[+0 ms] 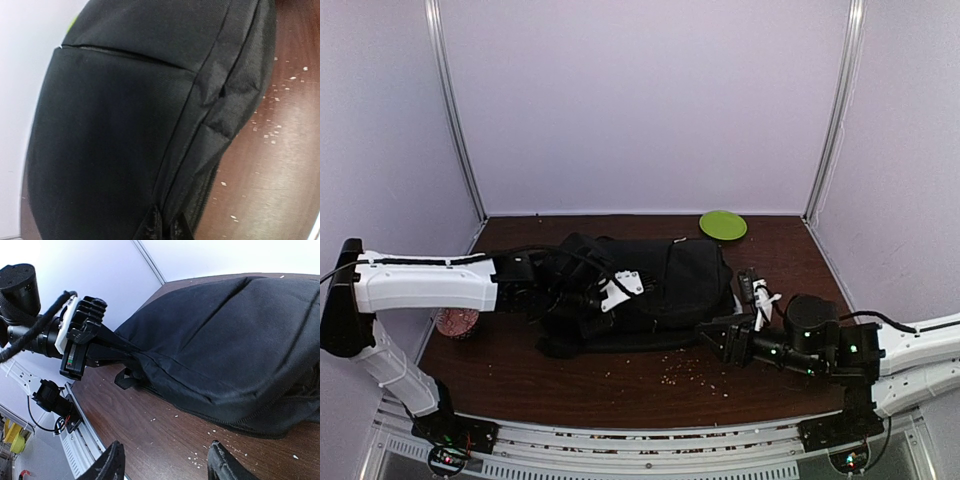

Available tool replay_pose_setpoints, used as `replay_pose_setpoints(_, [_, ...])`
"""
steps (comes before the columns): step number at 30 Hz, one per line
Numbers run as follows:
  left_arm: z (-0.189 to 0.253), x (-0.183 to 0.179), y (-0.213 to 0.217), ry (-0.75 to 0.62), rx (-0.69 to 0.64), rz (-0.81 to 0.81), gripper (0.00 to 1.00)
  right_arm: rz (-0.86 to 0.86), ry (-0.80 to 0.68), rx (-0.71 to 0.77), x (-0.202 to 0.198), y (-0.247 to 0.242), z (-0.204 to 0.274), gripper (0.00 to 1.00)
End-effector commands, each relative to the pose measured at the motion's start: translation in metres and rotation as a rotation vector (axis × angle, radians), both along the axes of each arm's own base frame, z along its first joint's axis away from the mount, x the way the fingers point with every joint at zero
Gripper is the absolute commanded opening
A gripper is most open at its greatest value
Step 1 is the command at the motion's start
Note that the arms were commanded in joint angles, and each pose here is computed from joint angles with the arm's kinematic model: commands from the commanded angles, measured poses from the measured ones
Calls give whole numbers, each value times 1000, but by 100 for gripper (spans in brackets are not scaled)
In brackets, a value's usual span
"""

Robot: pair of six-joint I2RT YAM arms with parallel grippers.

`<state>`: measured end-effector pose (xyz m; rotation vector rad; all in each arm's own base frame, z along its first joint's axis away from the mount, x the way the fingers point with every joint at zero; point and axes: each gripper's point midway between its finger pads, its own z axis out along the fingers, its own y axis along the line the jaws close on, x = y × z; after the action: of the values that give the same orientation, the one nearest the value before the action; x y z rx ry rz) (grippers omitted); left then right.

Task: Pack the student bag
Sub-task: Zip the student bag at the center of the board.

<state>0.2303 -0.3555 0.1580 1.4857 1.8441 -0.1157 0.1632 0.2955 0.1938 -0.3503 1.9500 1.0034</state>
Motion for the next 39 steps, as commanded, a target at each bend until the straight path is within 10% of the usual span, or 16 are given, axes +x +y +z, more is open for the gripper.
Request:
replay_pose_setpoints(1, [61,-16,-32,119,-259,-7,0,16,-56,1,3,20,14,55])
replay_pose_setpoints(39, [53,-23,-55,298,-207,0,0,-252,-16,-94,50,65,-54,16])
